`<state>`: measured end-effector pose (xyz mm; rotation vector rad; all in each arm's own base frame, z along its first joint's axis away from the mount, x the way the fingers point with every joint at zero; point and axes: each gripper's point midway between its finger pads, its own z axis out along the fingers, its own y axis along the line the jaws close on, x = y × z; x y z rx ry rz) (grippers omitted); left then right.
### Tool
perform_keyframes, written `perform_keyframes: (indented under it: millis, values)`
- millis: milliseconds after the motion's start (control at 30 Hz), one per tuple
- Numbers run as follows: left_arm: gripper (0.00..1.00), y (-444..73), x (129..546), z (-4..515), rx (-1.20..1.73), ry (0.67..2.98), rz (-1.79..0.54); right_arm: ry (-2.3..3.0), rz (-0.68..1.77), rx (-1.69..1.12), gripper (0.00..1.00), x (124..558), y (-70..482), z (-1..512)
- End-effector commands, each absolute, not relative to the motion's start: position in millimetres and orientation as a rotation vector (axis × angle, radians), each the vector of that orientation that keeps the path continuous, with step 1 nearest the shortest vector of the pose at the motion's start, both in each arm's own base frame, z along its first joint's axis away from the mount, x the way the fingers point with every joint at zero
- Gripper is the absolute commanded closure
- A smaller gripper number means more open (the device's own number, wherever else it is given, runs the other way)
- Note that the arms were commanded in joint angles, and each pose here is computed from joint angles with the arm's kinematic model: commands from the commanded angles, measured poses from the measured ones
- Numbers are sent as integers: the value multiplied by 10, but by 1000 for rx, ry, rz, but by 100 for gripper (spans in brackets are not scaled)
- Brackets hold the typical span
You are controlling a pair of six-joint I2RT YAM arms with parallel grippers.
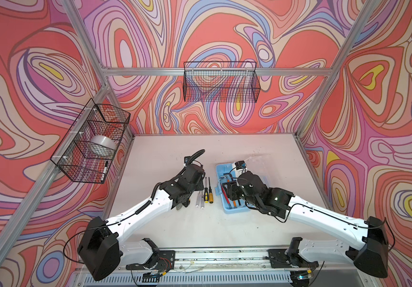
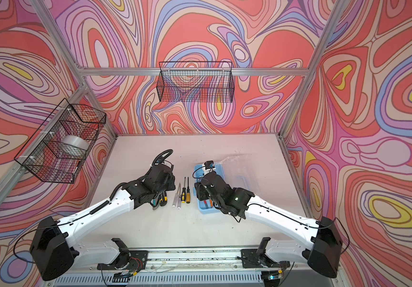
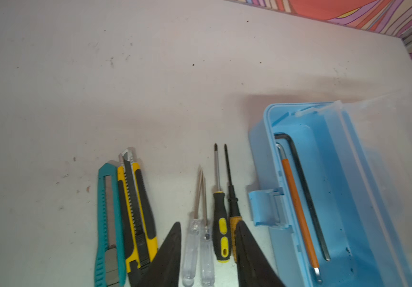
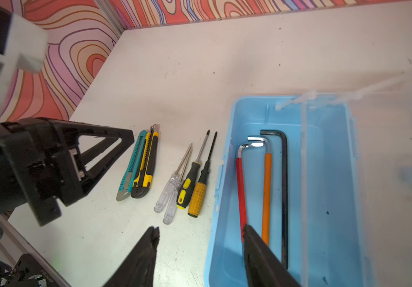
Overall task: Pack the tool kit
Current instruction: 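Move the left gripper over the yellow knife while the right gripper shifts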
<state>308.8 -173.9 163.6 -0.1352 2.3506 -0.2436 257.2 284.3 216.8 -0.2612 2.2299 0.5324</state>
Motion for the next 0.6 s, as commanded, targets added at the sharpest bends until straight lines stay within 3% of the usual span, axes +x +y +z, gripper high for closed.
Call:
perform_keyframes:
  millis: [0, 267, 567]
  values:
    - [58, -1469, 2938, 1407, -149, 2452, -153, 2274, 413, -312, 41, 2567, 2904, 1983]
    - [59, -1188, 2969, 963, -277, 2546, -174, 2358, 495, -385, 41, 2571, 3332, 1652]
    - [58, -1274, 3041, 693, -265, 2604, -202, 2408, 526, -416, 35, 2550, 3482, 1419]
